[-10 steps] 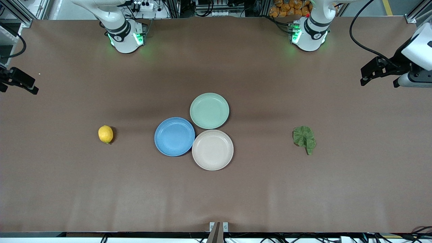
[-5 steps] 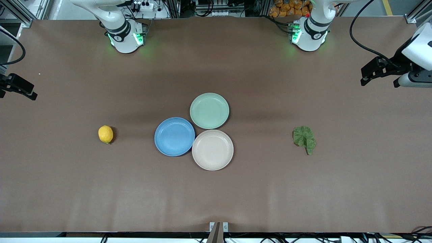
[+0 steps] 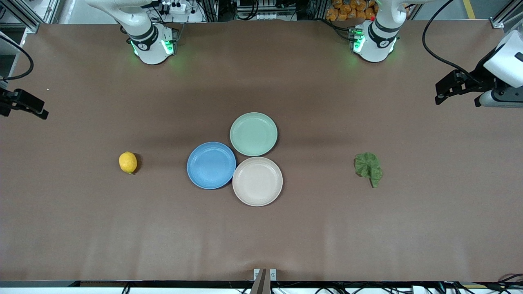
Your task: Pick lemon and lettuce from blue and beige plates
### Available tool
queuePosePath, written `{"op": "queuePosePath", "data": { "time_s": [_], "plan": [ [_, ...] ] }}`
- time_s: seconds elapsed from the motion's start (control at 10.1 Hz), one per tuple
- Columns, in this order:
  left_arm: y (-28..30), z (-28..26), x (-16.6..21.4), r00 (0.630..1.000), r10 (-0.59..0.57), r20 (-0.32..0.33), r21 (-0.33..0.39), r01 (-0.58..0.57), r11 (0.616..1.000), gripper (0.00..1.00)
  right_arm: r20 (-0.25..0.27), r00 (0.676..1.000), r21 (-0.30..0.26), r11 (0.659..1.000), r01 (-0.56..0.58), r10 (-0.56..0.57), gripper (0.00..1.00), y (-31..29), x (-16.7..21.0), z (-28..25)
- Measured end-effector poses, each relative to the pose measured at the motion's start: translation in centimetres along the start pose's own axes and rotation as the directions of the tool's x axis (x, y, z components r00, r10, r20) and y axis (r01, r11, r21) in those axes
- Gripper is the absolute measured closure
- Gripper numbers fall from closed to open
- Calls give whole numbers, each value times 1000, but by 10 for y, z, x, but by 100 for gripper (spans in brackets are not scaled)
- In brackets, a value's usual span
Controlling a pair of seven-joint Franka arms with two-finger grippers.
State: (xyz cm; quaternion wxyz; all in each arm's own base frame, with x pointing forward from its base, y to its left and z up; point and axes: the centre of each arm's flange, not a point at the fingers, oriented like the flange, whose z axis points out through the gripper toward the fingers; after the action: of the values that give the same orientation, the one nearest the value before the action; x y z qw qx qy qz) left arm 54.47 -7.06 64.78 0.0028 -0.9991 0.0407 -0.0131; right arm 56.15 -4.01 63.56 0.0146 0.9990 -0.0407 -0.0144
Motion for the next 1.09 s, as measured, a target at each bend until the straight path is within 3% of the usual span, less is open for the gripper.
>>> {"op": "queuePosePath", "data": {
  "time_s": [0.2, 0.6, 1.09],
  "plan": [
    [0, 0, 0, 1000, 0, 2, 0, 0, 1000, 0, 23, 1000, 0, 1000, 3, -3, 0, -1, -3, 1],
    [0, 1, -1, 1000, 0, 9, 0, 0, 1000, 0, 8, 1000, 35, 999, 9, -10, 0, -8, -3, -7],
    [0, 1, -1, 1000, 0, 9, 0, 0, 1000, 0, 6, 1000, 39, 999, 8, -8, 0, -8, -3, -8]
  ]
}}
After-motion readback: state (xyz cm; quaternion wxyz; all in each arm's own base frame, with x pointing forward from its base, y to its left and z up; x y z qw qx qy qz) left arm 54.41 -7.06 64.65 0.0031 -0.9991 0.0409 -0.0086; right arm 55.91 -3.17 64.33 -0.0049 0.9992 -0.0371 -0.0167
